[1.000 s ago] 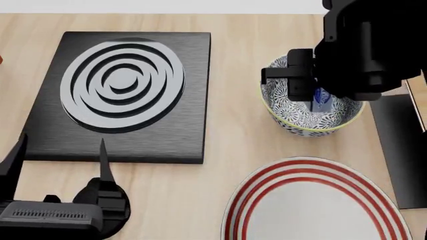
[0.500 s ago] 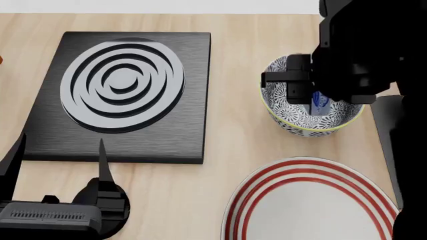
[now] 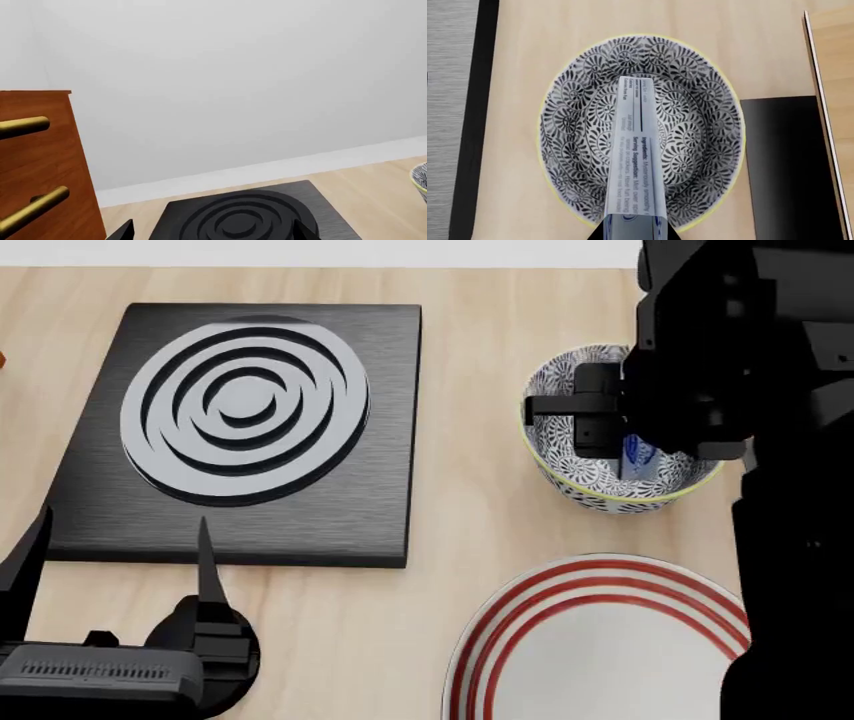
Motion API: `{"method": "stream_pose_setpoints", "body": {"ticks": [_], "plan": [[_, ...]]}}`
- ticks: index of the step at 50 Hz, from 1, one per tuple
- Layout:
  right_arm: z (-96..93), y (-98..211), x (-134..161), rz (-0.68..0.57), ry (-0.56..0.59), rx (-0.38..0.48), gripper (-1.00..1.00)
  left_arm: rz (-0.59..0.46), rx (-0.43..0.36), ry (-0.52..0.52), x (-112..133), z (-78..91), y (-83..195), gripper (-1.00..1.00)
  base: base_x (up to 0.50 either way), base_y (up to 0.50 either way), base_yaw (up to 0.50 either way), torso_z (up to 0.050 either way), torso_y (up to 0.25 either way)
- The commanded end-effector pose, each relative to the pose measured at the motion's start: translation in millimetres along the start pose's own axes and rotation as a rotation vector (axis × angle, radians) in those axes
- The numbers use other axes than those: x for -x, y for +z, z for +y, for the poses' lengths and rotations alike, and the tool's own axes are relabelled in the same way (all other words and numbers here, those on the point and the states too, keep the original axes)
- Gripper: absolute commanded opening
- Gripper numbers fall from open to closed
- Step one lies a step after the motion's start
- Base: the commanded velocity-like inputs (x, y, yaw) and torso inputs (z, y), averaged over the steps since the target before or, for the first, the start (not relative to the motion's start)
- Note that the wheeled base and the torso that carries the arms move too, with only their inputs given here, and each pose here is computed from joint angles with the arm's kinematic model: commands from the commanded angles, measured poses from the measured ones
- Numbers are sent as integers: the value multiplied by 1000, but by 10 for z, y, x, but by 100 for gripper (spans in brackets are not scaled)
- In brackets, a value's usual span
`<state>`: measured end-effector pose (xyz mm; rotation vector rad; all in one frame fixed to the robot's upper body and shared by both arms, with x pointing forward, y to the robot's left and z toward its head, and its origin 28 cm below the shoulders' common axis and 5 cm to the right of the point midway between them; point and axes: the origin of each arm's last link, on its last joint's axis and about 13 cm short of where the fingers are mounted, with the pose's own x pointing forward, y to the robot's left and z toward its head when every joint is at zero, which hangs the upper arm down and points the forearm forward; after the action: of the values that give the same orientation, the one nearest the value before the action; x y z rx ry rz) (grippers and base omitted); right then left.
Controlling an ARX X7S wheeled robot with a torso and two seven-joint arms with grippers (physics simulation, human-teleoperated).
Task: Pick up the cream cheese and put it in the bowl.
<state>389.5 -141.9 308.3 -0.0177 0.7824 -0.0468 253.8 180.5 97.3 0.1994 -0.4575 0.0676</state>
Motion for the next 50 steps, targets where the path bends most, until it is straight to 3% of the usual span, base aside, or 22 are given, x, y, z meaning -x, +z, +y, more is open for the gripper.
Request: {"method": "stream_pose_setpoints", "body": {"ticks": [1, 50], "plan": [[-1, -2, -36, -9, -3, 9, -100, -1, -2, -4, 5, -3, 0, 100, 0, 0, 0, 0, 0], [-18, -112, -219, -4, -9, -8, -100, -3, -18, -19, 20, -26, -14, 100, 0, 0, 0, 0, 0]]}}
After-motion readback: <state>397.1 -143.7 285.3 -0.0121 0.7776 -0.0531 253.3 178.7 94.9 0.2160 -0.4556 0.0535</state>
